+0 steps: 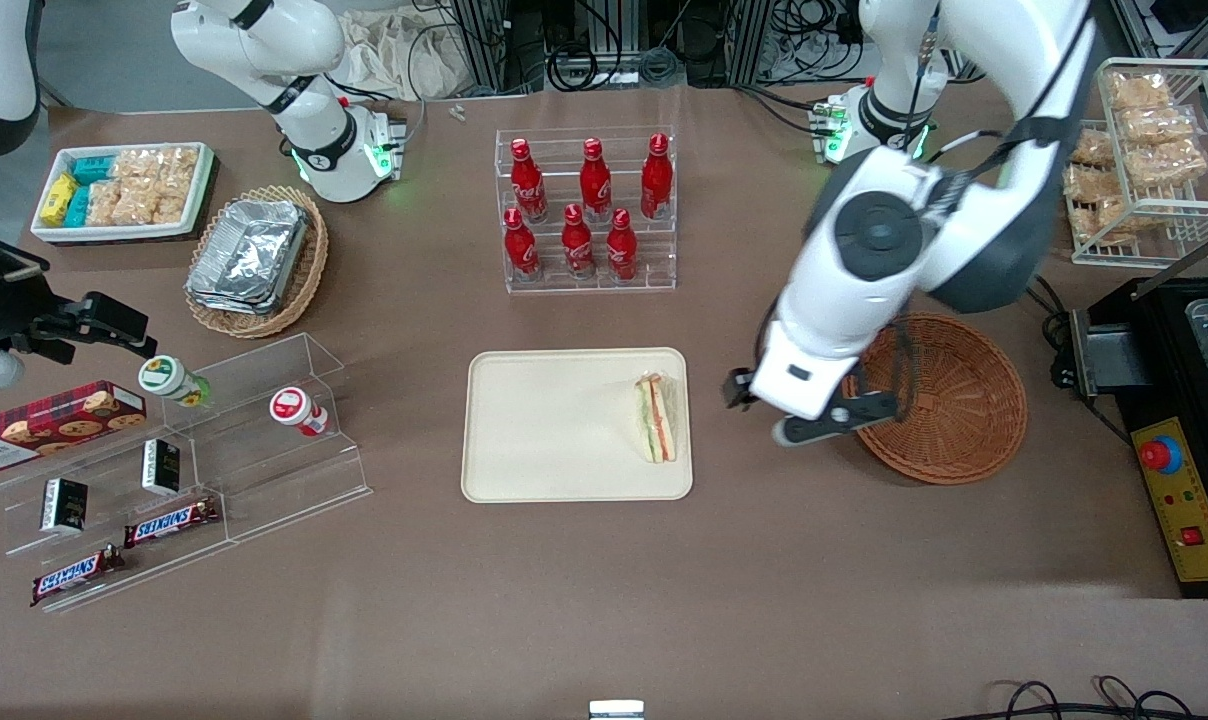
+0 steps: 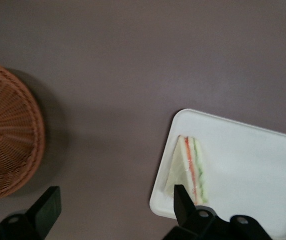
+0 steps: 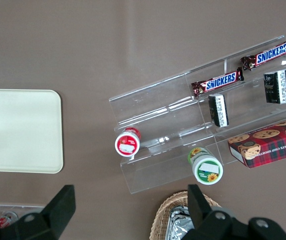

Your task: Place sandwich from basket to tray

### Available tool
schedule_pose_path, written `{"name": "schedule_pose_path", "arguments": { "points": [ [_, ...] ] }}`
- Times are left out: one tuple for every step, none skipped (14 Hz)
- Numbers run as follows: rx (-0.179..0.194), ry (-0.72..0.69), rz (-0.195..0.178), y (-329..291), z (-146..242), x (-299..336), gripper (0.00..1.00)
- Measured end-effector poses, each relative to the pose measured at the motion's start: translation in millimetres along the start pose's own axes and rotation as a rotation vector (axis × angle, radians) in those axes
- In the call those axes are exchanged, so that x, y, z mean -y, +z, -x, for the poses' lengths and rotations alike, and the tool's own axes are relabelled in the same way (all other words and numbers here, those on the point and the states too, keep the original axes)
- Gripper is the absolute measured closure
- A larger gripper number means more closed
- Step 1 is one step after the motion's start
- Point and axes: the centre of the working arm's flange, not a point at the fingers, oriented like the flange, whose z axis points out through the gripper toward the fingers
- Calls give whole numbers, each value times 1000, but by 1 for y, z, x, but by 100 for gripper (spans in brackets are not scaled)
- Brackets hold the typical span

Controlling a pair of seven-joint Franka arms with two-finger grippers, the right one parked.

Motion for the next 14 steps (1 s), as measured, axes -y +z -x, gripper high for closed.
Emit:
{"name": "schedule_pose_path", "arguments": {
  "points": [
    [33,13,-11,-13,-8,26,0],
    [66,34,-15,-26,-16,54,0],
    [99,65,-11,-40,-23,83,0],
    [127,91,-10,-55,-27,113,0],
    [147,104,-15,-69,-31,144,0],
    [164,111,-23,-84,-33,175,0],
    [178,119,-30,-98,-31,200,0],
    [185,123,-33,-112,-27,221,0],
    [184,125,-34,-126,-22,237,0],
    [177,122,-33,-137,-16,249,0],
    [169,118,-33,-145,-9,258,0],
    [162,117,-33,-151,-2,262,0],
    [156,119,-32,-154,2,263,0],
    [151,122,-32,-156,3,261,0]
  ]
}}
